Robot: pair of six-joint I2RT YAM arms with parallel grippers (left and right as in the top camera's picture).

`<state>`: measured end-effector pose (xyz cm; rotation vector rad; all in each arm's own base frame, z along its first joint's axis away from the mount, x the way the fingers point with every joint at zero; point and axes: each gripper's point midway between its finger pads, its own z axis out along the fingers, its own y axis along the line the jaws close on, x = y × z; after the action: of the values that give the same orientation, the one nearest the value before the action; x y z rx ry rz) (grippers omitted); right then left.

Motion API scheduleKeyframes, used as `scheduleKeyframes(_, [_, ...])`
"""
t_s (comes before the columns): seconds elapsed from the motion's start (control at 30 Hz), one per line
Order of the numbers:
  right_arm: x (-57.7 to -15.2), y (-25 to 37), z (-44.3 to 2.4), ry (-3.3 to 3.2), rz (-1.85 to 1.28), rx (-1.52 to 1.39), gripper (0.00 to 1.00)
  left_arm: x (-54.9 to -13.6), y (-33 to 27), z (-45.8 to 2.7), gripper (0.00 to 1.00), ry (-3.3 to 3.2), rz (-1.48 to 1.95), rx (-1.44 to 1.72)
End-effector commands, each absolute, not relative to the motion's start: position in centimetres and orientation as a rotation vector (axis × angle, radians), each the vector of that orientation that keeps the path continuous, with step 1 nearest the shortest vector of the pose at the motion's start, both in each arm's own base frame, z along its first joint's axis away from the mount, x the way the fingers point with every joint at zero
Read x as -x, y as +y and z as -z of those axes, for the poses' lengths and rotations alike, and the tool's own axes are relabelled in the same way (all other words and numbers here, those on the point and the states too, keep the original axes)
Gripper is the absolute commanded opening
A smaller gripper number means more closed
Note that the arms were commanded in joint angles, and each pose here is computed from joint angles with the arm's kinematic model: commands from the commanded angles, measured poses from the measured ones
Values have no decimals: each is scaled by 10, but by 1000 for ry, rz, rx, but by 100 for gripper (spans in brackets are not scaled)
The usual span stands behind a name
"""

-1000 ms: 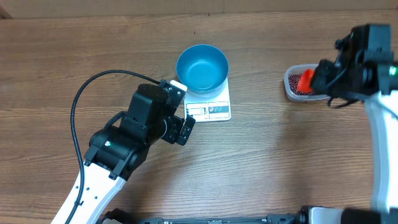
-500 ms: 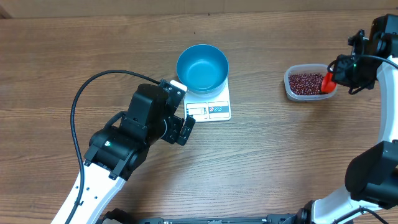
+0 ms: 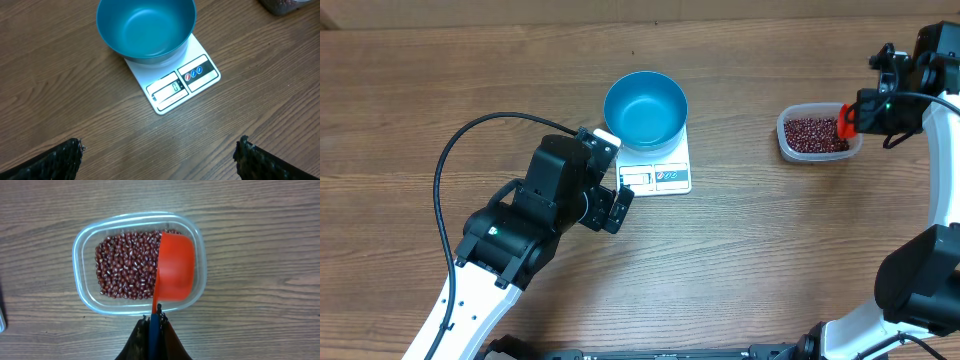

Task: Scoop item into bowl and weigh 150g on scale
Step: 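Move the orange cup with the right gripper over the bean tub, then dip the orange cup into the red beans and scoop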

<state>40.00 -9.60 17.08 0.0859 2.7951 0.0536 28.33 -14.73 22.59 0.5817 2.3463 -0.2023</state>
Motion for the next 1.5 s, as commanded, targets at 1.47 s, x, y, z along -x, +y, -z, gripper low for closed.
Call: scheduleKeyframes(1.47, [-383, -28, -87, 2802, -458, 7, 4, -284, -148, -235, 99, 2318, 216, -593])
